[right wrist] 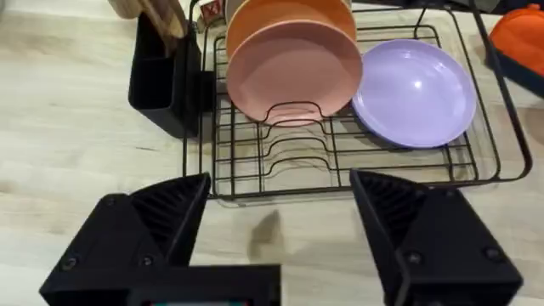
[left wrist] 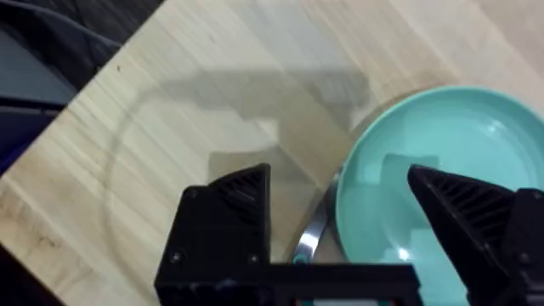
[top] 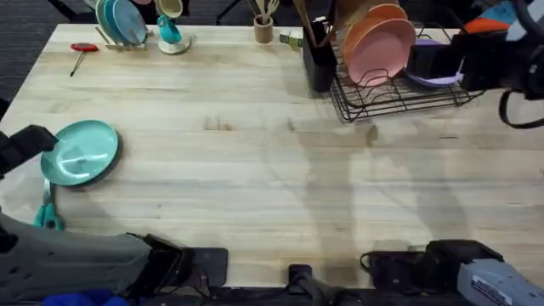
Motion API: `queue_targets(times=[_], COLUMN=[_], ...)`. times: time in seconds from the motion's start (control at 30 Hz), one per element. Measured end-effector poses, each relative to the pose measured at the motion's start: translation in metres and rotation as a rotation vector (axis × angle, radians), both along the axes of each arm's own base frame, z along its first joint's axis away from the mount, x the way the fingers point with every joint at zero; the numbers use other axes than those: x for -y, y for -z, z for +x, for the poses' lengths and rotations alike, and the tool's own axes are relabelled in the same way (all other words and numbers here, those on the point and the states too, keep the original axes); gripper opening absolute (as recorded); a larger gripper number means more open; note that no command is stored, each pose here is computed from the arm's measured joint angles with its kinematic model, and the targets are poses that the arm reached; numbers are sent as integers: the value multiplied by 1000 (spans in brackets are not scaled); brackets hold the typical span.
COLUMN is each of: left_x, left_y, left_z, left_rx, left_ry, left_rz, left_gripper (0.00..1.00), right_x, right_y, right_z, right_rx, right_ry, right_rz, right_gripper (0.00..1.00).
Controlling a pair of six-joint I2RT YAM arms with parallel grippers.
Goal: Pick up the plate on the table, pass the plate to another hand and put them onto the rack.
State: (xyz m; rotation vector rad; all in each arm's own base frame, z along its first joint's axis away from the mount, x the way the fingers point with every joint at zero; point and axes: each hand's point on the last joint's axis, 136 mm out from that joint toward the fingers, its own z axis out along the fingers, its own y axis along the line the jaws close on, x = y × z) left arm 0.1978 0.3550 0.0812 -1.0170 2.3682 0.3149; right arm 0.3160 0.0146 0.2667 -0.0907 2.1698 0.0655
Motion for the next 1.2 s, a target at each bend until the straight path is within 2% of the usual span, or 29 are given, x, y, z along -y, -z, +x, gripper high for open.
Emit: queue_targets(times=[0.1,0.23,0.4,0.67,0.8,1.2], left_x=[-2,1,4,8,14,10], left_y=[-4,5,24,30,42,41], left_z=[7,12,11,8,4,5], left_rx=[42,58,45,24,-3,2], left_ry=[7,17,14,7,4,1], left_rz=[5,-29,-80,-105,-148,-138], left_gripper=[992,993,993,993,993,983], right_x=[0,0,0,0,0,0], right_y=[3,9,15,16,16,16], right_z=[1,4,7,8,8,8], right_rx=[-9,-31,-51,-54,-55,-54], right_ry=[0,0,0,0,0,0], right_rz=[0,0,0,0,0,0], right_gripper=[994,994,994,994,994,994])
